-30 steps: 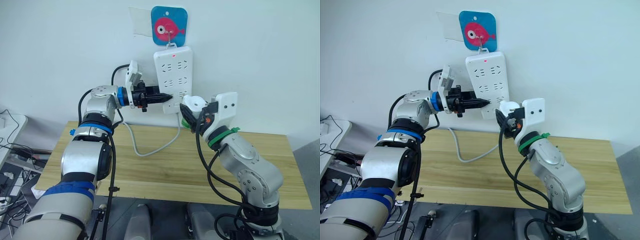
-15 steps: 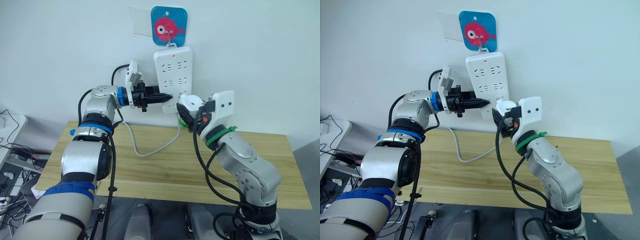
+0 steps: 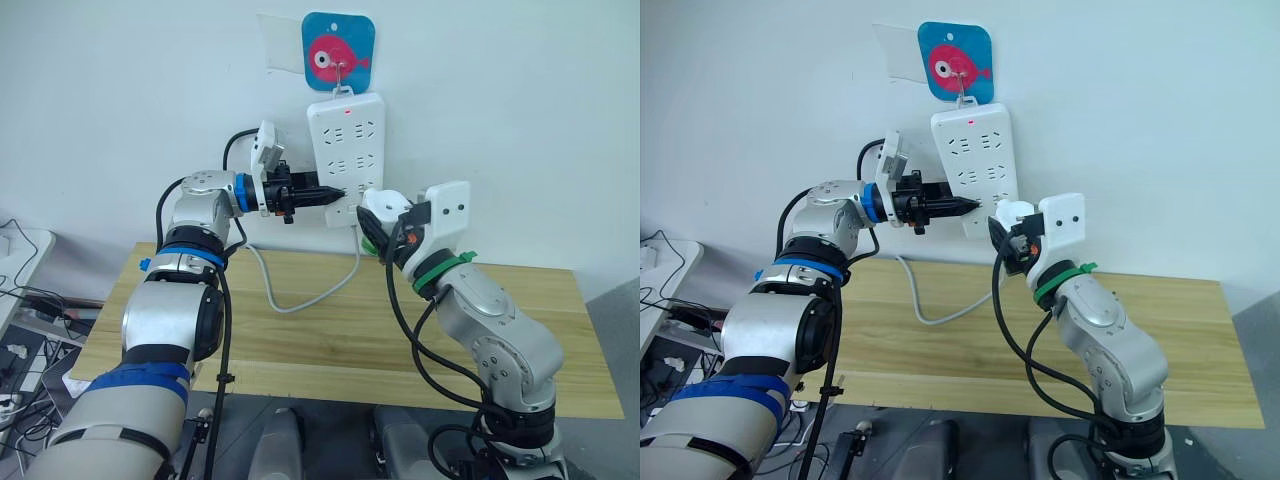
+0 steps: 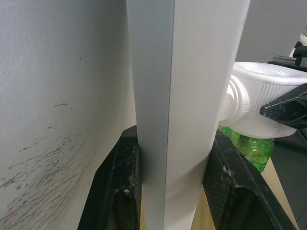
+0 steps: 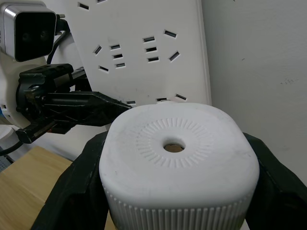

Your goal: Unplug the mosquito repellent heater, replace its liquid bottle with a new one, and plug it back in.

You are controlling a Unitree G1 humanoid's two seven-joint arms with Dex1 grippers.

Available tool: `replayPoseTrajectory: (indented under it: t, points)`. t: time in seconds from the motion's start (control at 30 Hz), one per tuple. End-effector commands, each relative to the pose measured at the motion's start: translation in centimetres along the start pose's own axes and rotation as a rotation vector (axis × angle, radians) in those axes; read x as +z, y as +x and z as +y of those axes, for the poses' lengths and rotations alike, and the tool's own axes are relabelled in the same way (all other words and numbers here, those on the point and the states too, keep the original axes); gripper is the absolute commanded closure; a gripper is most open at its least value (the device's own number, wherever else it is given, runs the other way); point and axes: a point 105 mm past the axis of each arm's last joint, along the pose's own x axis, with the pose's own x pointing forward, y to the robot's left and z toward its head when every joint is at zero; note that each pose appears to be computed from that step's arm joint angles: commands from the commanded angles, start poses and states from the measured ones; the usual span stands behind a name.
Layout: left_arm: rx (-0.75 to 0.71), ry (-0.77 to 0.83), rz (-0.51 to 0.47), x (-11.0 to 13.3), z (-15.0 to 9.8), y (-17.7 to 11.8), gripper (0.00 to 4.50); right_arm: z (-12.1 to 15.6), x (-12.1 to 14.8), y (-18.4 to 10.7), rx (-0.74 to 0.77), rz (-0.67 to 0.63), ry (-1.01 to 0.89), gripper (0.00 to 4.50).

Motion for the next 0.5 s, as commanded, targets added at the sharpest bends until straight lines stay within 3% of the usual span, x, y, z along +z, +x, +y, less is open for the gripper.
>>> replayPoseTrajectory:
  t: [0.03, 0.5]
  points:
    - [0.000, 0.032, -0.023, 1.12, 0.11, 0.14, 3.20, 0.79, 1.28, 0.01, 0.033, -0.057, -0.021, 1.50]
    - [0.000, 0.036, -0.019, 1.09, 0.09, 0.05, 3.20, 0.88, 1.52, 0.26, 0.028, -0.061, -0.051, 1.50]
